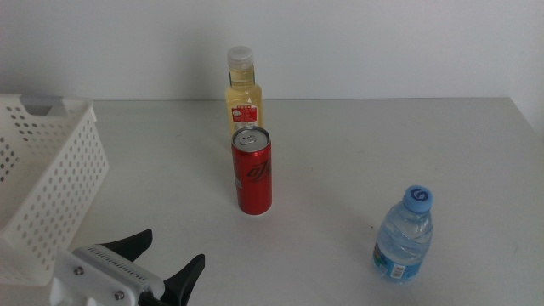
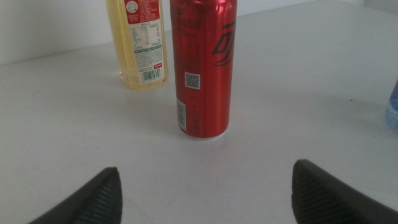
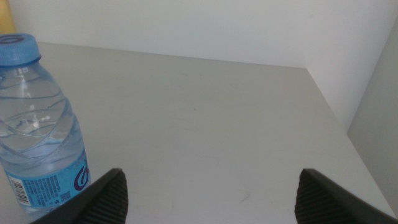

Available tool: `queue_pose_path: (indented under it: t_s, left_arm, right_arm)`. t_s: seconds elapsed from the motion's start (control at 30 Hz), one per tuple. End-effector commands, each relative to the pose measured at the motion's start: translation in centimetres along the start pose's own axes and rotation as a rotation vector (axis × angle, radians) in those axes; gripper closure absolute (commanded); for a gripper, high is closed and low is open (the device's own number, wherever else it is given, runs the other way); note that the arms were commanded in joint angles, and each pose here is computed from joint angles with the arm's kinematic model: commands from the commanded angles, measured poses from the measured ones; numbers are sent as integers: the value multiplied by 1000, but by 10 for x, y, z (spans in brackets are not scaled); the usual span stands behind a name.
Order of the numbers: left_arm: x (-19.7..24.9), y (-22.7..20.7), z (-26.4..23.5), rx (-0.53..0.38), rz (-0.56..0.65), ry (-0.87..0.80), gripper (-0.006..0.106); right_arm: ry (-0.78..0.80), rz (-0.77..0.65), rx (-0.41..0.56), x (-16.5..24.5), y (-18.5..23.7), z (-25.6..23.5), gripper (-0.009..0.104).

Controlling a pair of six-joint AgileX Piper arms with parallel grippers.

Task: Use arms to grab the bottles and put them into the dustbin to the left of the table.

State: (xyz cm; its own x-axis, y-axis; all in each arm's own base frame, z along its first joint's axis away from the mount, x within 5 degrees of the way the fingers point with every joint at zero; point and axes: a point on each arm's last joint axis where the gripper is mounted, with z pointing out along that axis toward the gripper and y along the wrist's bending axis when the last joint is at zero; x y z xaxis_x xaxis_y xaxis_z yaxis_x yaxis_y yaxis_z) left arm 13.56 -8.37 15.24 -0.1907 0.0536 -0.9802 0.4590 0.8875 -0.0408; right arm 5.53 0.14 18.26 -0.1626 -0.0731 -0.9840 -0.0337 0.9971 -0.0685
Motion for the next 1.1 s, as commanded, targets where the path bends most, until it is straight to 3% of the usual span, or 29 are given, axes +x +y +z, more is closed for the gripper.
queue_pose_path:
  t_s: [0.0,0.4,0.83,1.07]
  left_arm:
    - [-16,0,-5,2,-20,-184,7]
    - [-16,-3,-5,38,-14,-184,7]
    - [-51,0,67,6,-20,-163,7]
    - [-52,3,106,87,-17,-149,7]
  right_arm:
    - [-102,-8,15,-11,-1,-3,11]
    - [-102,-8,15,-11,-1,-3,11]
    - [-102,-8,15,-11,-1,-3,11]
    - [-102,-8,15,-11,-1,-3,11]
